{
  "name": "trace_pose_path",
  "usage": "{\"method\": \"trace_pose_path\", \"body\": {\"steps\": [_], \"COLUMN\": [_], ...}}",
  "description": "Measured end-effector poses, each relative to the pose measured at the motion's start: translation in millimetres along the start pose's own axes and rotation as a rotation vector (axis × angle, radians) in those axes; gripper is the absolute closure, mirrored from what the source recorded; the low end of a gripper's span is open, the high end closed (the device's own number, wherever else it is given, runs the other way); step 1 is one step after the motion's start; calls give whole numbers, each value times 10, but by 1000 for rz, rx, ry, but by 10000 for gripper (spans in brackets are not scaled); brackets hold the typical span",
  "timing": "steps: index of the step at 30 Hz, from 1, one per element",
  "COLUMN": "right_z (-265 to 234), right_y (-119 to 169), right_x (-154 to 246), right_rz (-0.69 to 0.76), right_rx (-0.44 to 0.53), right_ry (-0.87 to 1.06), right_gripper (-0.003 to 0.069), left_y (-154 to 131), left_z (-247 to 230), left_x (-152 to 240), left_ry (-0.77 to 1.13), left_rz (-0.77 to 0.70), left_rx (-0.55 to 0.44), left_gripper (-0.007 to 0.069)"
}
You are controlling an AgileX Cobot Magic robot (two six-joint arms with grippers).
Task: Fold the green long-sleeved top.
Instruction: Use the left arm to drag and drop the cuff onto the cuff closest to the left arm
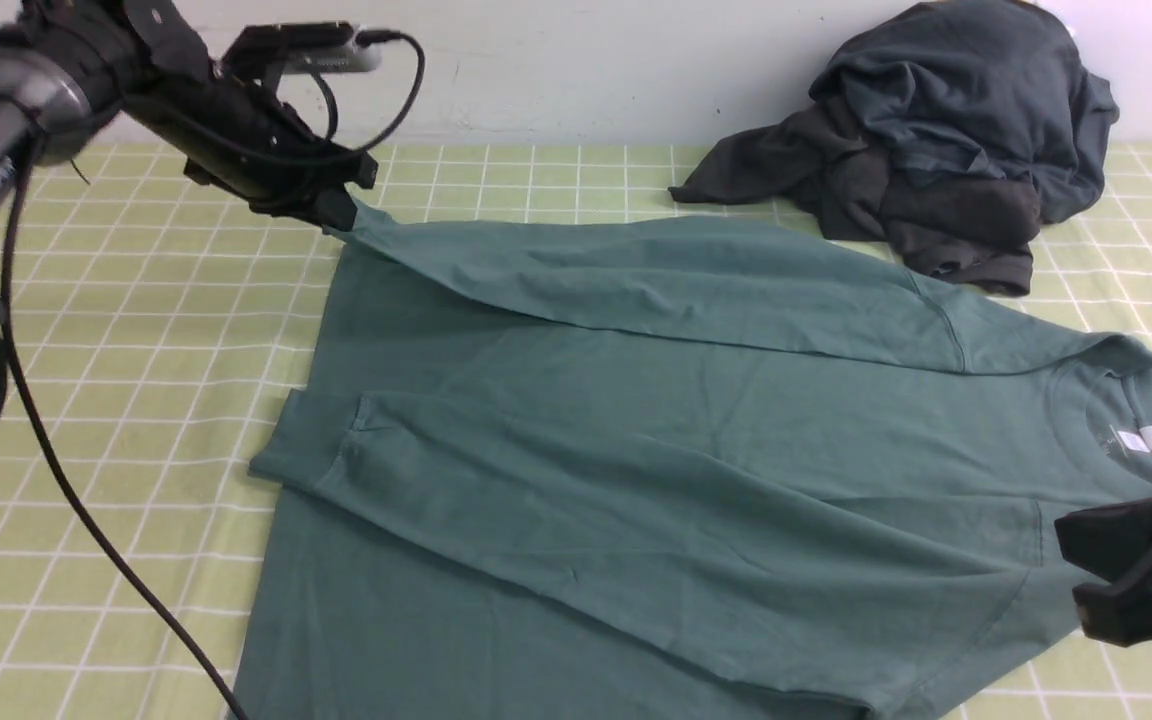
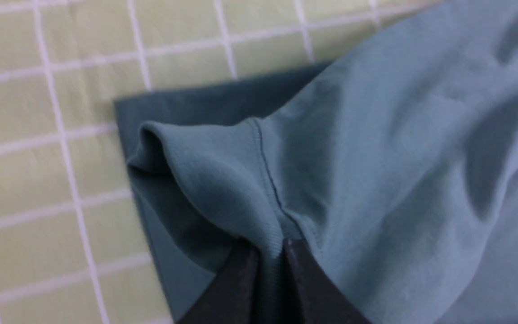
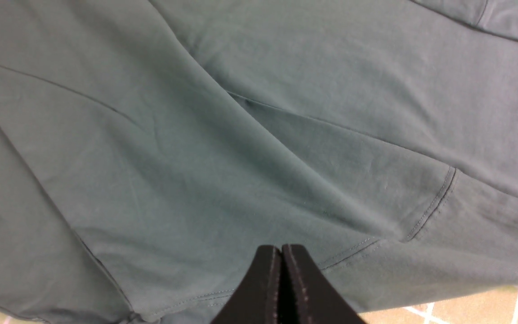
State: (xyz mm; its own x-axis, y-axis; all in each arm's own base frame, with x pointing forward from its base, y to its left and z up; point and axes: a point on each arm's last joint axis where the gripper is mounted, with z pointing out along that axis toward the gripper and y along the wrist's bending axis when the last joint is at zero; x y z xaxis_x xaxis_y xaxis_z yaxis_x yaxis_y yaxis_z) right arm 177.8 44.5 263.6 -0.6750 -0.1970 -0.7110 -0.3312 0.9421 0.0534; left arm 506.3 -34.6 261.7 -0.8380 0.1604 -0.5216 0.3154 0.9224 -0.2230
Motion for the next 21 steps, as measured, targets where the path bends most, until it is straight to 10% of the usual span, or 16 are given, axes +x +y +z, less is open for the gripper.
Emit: {"method": "trace_pose_path", "body": {"steps": [8,21], "right_z": [7,7], "right_y": [3,28], "right_x": [2,2], "right_rz": [7,50], "right_rx": [-5,-32], "right_ry": [5,5], "right_gripper": [673,673], "left_y": [-284,-518], "left_z": [-414,-32], "left_x": [375,1190], "left_ry": [212,487], "left_rz": [-3,18], "left_rx": [-177,-172], "left_gripper": [588,471]}}
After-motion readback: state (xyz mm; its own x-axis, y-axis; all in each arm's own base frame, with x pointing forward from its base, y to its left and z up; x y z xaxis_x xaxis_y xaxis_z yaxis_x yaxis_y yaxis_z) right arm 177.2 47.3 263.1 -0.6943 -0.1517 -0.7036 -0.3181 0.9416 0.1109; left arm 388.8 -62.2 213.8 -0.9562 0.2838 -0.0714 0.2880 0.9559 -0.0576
